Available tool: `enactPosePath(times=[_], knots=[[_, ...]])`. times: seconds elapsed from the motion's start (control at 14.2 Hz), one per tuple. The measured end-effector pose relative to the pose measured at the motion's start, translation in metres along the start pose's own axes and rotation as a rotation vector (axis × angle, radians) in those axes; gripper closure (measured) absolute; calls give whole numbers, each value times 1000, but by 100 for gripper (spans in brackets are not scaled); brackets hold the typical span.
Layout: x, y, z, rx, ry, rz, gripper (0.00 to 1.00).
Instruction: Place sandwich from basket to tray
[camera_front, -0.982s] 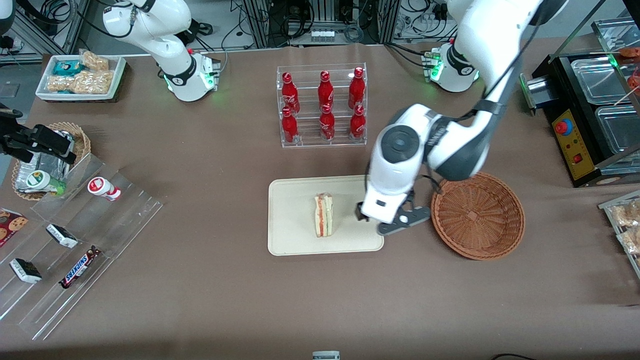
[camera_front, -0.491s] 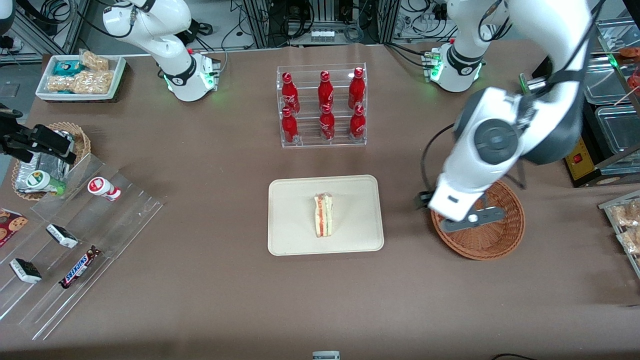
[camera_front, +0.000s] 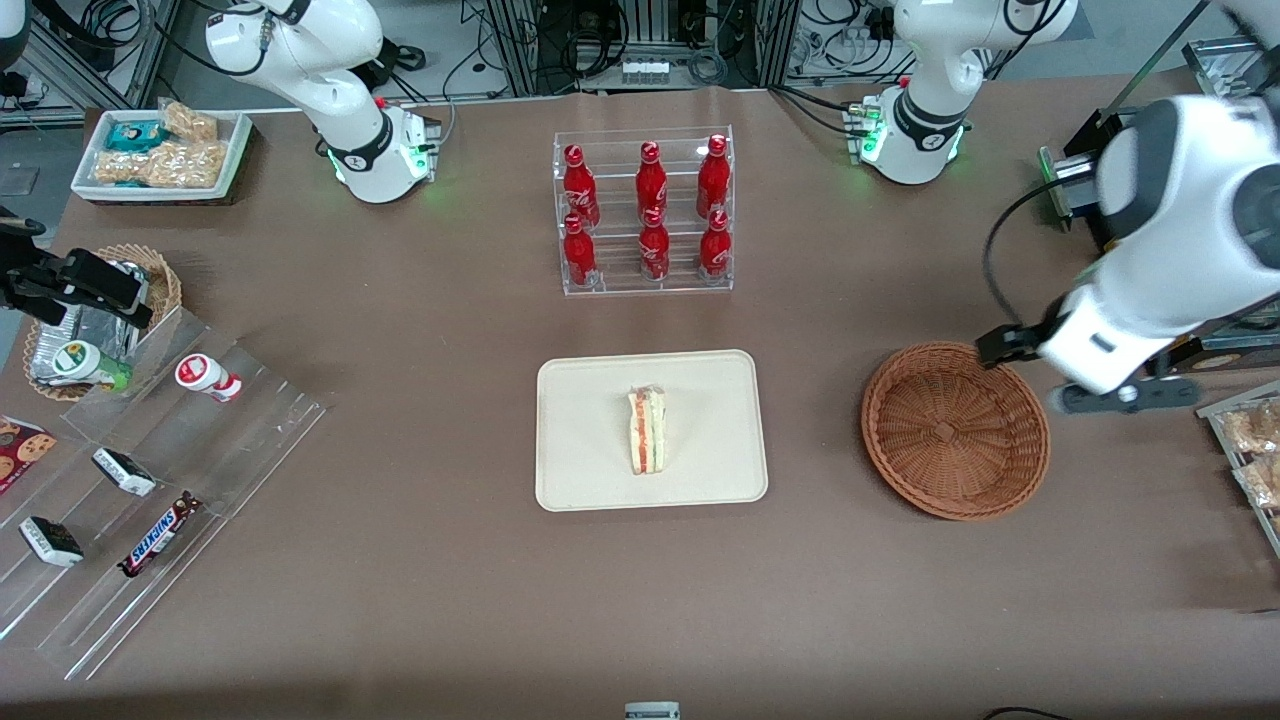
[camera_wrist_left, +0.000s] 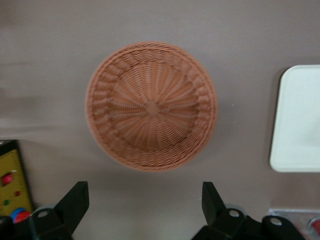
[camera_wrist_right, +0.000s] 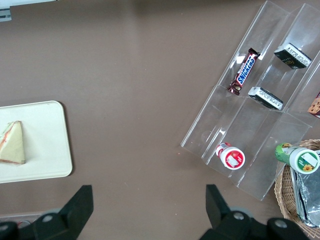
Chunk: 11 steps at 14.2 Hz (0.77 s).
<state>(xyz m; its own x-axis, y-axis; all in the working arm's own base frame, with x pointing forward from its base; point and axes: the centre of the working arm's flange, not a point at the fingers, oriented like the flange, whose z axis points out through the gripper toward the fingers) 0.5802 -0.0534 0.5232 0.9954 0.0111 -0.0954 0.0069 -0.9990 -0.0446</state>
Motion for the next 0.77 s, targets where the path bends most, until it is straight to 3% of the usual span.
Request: enactPosePath(times=[0.42, 0.77], knots=[[-29, -7, -49, -27, 59, 9, 0], [-38, -6, -61, -29, 68, 45, 0]])
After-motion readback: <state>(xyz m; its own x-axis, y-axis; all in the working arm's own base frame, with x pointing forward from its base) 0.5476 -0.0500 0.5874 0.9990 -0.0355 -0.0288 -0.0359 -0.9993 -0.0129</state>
